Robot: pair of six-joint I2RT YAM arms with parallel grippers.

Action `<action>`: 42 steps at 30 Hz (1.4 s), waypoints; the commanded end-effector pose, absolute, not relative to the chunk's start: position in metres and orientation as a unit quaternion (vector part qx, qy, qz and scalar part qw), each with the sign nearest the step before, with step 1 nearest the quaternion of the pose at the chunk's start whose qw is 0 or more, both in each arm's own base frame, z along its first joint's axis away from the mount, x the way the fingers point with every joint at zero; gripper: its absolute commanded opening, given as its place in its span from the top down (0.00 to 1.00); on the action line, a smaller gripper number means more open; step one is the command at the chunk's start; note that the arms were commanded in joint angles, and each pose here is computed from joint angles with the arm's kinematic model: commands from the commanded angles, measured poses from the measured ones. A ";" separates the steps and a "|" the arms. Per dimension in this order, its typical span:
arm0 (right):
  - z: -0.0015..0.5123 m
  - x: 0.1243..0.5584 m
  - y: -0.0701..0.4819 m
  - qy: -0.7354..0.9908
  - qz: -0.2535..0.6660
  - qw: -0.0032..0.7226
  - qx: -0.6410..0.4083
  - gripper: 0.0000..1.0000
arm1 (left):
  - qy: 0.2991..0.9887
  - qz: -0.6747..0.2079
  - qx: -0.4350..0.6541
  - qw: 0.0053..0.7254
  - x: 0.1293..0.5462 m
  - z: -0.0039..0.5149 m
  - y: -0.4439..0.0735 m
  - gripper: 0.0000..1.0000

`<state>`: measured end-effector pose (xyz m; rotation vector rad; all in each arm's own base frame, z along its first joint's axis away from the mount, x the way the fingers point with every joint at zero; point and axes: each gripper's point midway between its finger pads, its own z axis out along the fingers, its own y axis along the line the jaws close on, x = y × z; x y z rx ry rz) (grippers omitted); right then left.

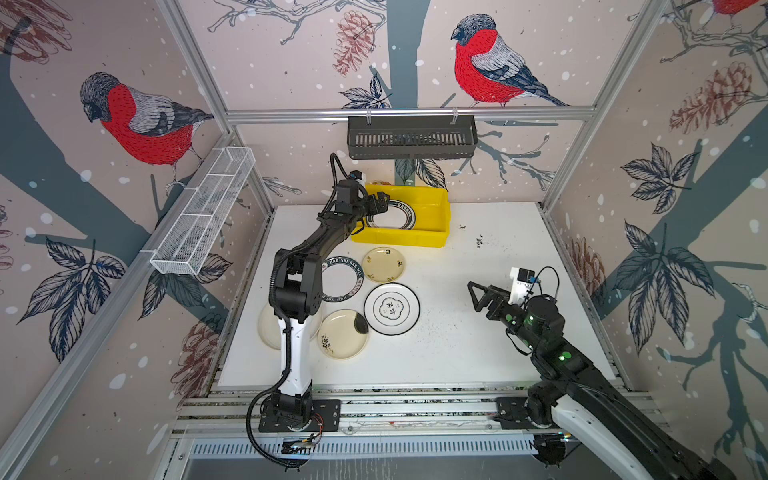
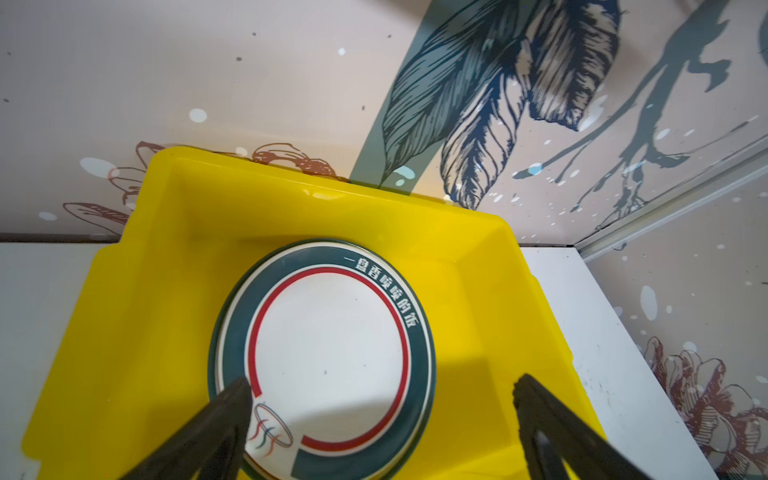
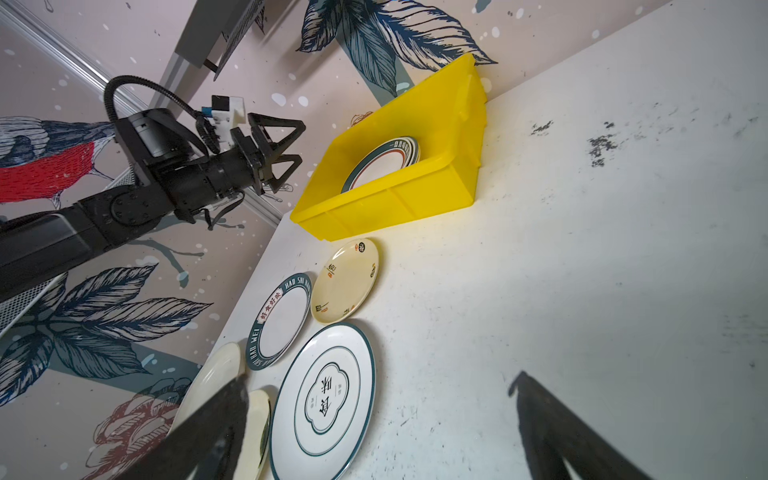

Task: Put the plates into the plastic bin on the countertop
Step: 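Open the left gripper and withdraw it from the bin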

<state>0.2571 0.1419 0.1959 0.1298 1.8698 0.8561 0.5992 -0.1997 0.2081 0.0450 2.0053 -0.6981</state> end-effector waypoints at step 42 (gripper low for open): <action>0.110 0.259 0.252 0.841 0.402 0.361 0.024 0.01 | 0.842 -0.229 0.034 0.487 0.326 0.187 -0.199 0.03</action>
